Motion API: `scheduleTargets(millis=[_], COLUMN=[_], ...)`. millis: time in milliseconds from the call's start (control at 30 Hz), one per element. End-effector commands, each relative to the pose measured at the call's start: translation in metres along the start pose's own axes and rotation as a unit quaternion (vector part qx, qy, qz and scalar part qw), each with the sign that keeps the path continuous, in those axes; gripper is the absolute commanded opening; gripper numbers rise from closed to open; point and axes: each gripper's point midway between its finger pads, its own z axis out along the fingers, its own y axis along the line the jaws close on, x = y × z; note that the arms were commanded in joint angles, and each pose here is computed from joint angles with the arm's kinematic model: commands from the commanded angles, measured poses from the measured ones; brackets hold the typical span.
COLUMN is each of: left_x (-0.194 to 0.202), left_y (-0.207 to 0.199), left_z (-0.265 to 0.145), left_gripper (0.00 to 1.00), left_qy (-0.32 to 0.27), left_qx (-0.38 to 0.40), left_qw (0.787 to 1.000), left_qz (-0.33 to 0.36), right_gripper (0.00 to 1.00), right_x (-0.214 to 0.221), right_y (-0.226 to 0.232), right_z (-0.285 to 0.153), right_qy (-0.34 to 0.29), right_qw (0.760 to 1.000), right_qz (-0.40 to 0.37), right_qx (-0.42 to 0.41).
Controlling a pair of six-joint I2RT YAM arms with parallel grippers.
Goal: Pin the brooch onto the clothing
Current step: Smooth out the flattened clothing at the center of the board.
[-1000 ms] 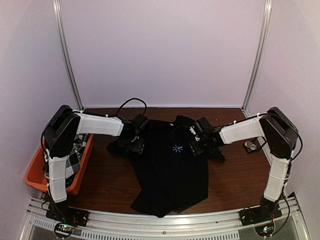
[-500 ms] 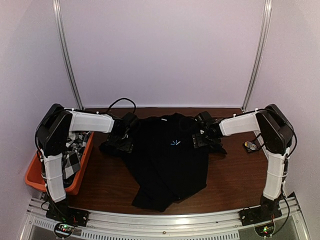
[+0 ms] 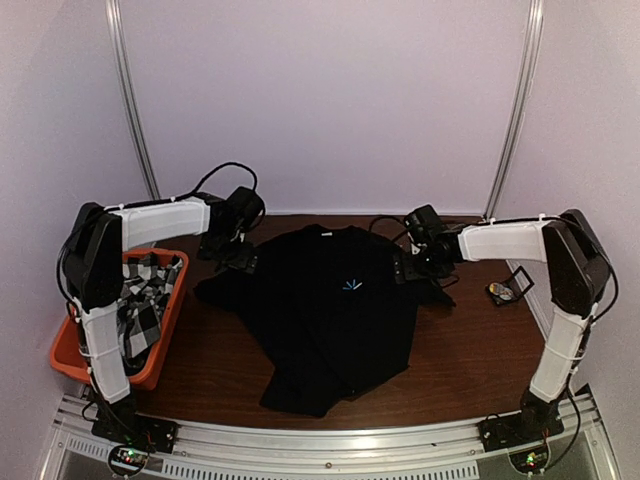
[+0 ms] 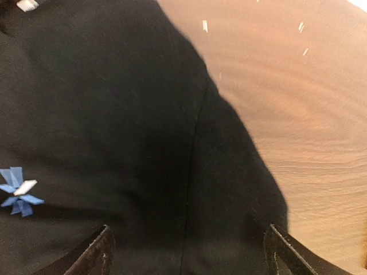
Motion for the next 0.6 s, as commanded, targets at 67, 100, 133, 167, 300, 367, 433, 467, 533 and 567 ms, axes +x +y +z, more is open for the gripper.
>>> scheduleTargets(millis=[67, 100, 133, 167, 300, 367, 433, 467, 533, 567], left_x=[-0.024, -0.017, -0.008, 0.004, 0.069, 0.099, 0.121, 0.129, 0.144, 0.149], left_y=[0.006, -0.001, -0.01, -0.02, -0.07, -0.087, -0.1, -0.104, -0.11, -0.114], left_z=[-0.079, -0.09, -0.1, -0.107, -0.125, -0.128, -0.133, -0.136, -0.143, -0.147], left_gripper=[0.98, 0.98, 0.98, 0.98, 0.98, 0.98, 0.98, 0.98, 0.98, 0.98], left_qy=[-0.074, -0.08, -0.084, -0.083, -0.043, -0.02, 0.0, 0.008, 0.019, 0.023], left_qx=[0.071, 0.089, 0.106, 0.122, 0.197, 0.234, 0.271, 0.283, 0.299, 0.308], left_qw=[0.994, 0.992, 0.991, 0.989, 0.979, 0.972, 0.963, 0.959, 0.954, 0.951], left_qz=[-0.026, -0.024, -0.02, -0.015, -0.001, -0.006, -0.014, -0.017, -0.016, -0.013], right_gripper=[0.92, 0.92, 0.92, 0.92, 0.92, 0.91, 0.9, 0.9, 0.9, 0.9], right_x=[-0.021, -0.016, -0.008, 0.006, 0.053, 0.074, 0.091, 0.098, 0.11, 0.117], right_y=[0.017, 0.023, 0.029, 0.034, 0.046, 0.047, 0.045, 0.042, 0.034, 0.032], right_z=[-0.084, -0.096, -0.105, -0.111, -0.129, -0.133, -0.138, -0.14, -0.145, -0.146], right_qy=[-0.066, -0.072, -0.075, -0.07, -0.064, -0.058, -0.055, -0.054, -0.054, -0.052], right_qw=[0.995, 0.993, 0.992, 0.992, 0.99, 0.988, 0.986, 0.985, 0.984, 0.983], right_qz=[0.014, 0.013, 0.012, 0.01, 0.023, 0.049, 0.076, 0.087, 0.108, 0.118], right_qx=[-0.074, -0.088, -0.101, -0.108, -0.125, -0.133, -0.137, -0.136, -0.131, -0.132])
